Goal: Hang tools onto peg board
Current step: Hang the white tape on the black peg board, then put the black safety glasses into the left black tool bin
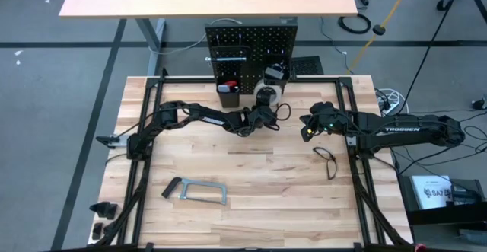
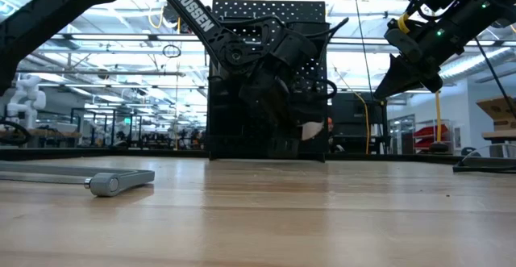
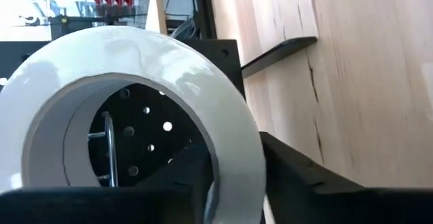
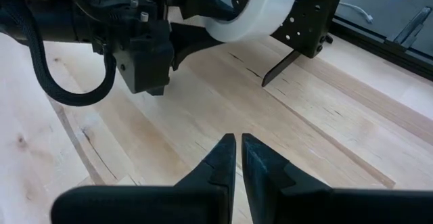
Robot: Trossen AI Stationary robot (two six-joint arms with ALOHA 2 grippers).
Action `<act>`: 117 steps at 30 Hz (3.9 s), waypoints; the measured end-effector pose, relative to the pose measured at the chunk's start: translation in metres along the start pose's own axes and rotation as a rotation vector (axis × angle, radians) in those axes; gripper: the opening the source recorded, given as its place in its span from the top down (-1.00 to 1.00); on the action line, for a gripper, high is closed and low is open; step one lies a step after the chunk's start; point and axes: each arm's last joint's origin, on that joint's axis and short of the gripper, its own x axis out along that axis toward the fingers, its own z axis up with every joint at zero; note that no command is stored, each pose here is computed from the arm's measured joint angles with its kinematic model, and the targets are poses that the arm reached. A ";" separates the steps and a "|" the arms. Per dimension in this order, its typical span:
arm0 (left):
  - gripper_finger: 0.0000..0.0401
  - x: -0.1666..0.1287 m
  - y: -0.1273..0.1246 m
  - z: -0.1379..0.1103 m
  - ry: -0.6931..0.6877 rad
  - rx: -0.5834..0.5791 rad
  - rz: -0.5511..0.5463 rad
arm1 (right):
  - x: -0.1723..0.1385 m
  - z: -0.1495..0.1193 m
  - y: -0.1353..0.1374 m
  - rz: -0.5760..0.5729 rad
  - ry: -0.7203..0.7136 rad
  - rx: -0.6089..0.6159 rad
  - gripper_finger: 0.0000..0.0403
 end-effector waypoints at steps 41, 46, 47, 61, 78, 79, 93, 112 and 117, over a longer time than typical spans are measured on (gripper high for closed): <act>0.13 0.005 0.001 -0.005 -0.005 -0.122 -0.029 | 0.000 -0.001 0.001 0.024 0.014 0.006 0.90; 0.13 0.005 0.001 -0.006 0.004 -0.119 -0.026 | 0.000 -0.001 0.001 0.027 0.016 0.007 0.90; 0.13 0.005 0.001 -0.006 0.005 -0.119 -0.026 | 0.000 -0.001 0.001 0.027 0.016 0.006 0.90; -0.30 0.004 0.001 -0.006 0.013 -0.120 -0.019 | 0.000 -0.001 0.001 0.044 0.026 -0.007 0.90; -0.41 -0.002 -0.002 0.001 0.004 -0.116 -0.011 | 0.000 -0.001 0.001 0.047 0.027 -0.012 0.90; -0.41 -0.003 -0.002 0.002 0.004 -0.114 -0.009 | 0.000 -0.001 0.001 0.047 0.027 -0.012 0.90; -0.41 -0.044 0.007 0.029 -0.014 -0.186 0.070 | 0.000 -0.002 0.001 0.046 0.036 -0.015 0.90; -0.41 -0.214 0.082 0.005 -0.124 -0.655 -0.304 | -0.001 -0.004 0.005 0.085 0.053 -0.021 0.90; -0.41 -0.253 0.052 -0.017 -0.138 -0.694 -0.370 | -0.002 -0.004 0.007 0.102 0.050 -0.007 0.90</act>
